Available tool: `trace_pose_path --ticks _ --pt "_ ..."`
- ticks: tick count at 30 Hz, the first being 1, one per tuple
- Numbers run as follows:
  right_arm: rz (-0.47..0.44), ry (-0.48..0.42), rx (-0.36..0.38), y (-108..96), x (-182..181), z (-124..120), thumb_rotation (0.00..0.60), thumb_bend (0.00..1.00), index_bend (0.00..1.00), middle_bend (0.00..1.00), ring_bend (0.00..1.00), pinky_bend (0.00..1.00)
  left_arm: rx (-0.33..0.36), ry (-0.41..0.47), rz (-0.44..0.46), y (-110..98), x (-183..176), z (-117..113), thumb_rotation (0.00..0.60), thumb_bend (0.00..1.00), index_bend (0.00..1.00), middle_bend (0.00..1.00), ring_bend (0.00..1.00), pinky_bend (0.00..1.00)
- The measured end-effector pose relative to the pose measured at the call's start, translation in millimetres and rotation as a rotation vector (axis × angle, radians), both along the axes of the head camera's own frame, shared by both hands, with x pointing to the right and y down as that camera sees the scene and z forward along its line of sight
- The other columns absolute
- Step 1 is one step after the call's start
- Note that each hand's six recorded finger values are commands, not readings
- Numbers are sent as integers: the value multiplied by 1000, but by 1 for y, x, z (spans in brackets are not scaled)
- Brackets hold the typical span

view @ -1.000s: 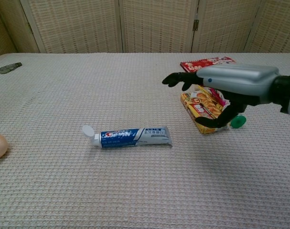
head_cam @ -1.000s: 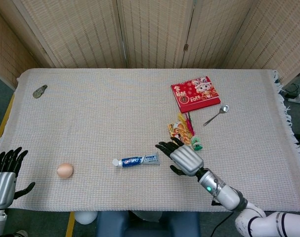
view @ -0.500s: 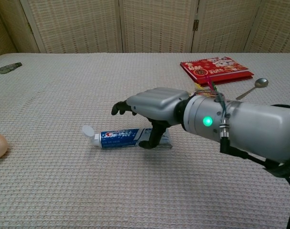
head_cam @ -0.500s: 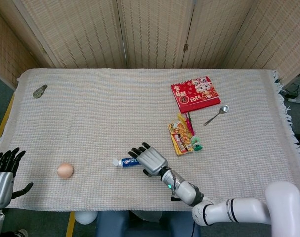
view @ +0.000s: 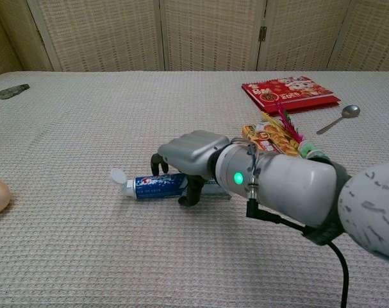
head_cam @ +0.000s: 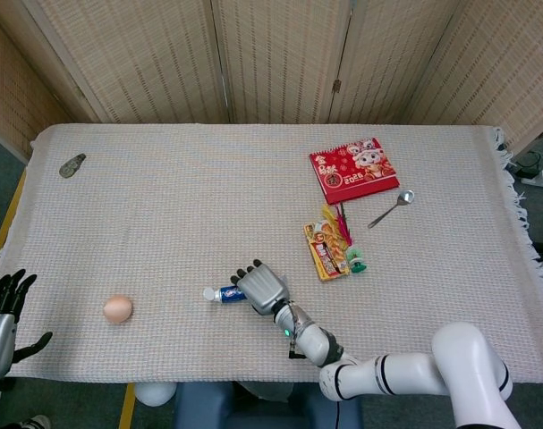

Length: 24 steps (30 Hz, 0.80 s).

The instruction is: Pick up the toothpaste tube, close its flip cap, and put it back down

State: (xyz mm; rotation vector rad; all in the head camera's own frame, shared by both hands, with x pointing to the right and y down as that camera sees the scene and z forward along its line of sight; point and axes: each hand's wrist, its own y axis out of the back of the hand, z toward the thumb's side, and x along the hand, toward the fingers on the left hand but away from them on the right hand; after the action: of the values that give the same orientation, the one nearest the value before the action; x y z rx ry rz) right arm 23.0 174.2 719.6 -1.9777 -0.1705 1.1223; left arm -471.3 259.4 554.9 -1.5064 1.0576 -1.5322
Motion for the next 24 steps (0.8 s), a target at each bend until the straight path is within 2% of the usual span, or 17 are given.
trace_pose_path --ticks 8,13,17,21,24 --pt "16 -5 -4 -2 -1 1 600 385 306 297 341 222 2 -2 -4 0 -2 0 600 212 140 82 78 0" --pt "13 1 1 -1 0 2 600 389 361 329 374 249 0 -2 -6 1 -3 1 600 212 140 82 78 0" --pt "22 -3 0 -1 -1 3 600 463 436 376 414 302 0 -5 -9 2 -4 1 600 212 140 82 78 0" --pt "26 -9 9 -1 -4 3 600 589 543 452 490 412 -1 -5 -7 1 -4 2 600 212 140 82 78 0" --pt "30 -26 19 -3 -3 -2 600 667 588 485 530 467 1 -3 6 -1 -2 2 600 212 140 82 80 0"
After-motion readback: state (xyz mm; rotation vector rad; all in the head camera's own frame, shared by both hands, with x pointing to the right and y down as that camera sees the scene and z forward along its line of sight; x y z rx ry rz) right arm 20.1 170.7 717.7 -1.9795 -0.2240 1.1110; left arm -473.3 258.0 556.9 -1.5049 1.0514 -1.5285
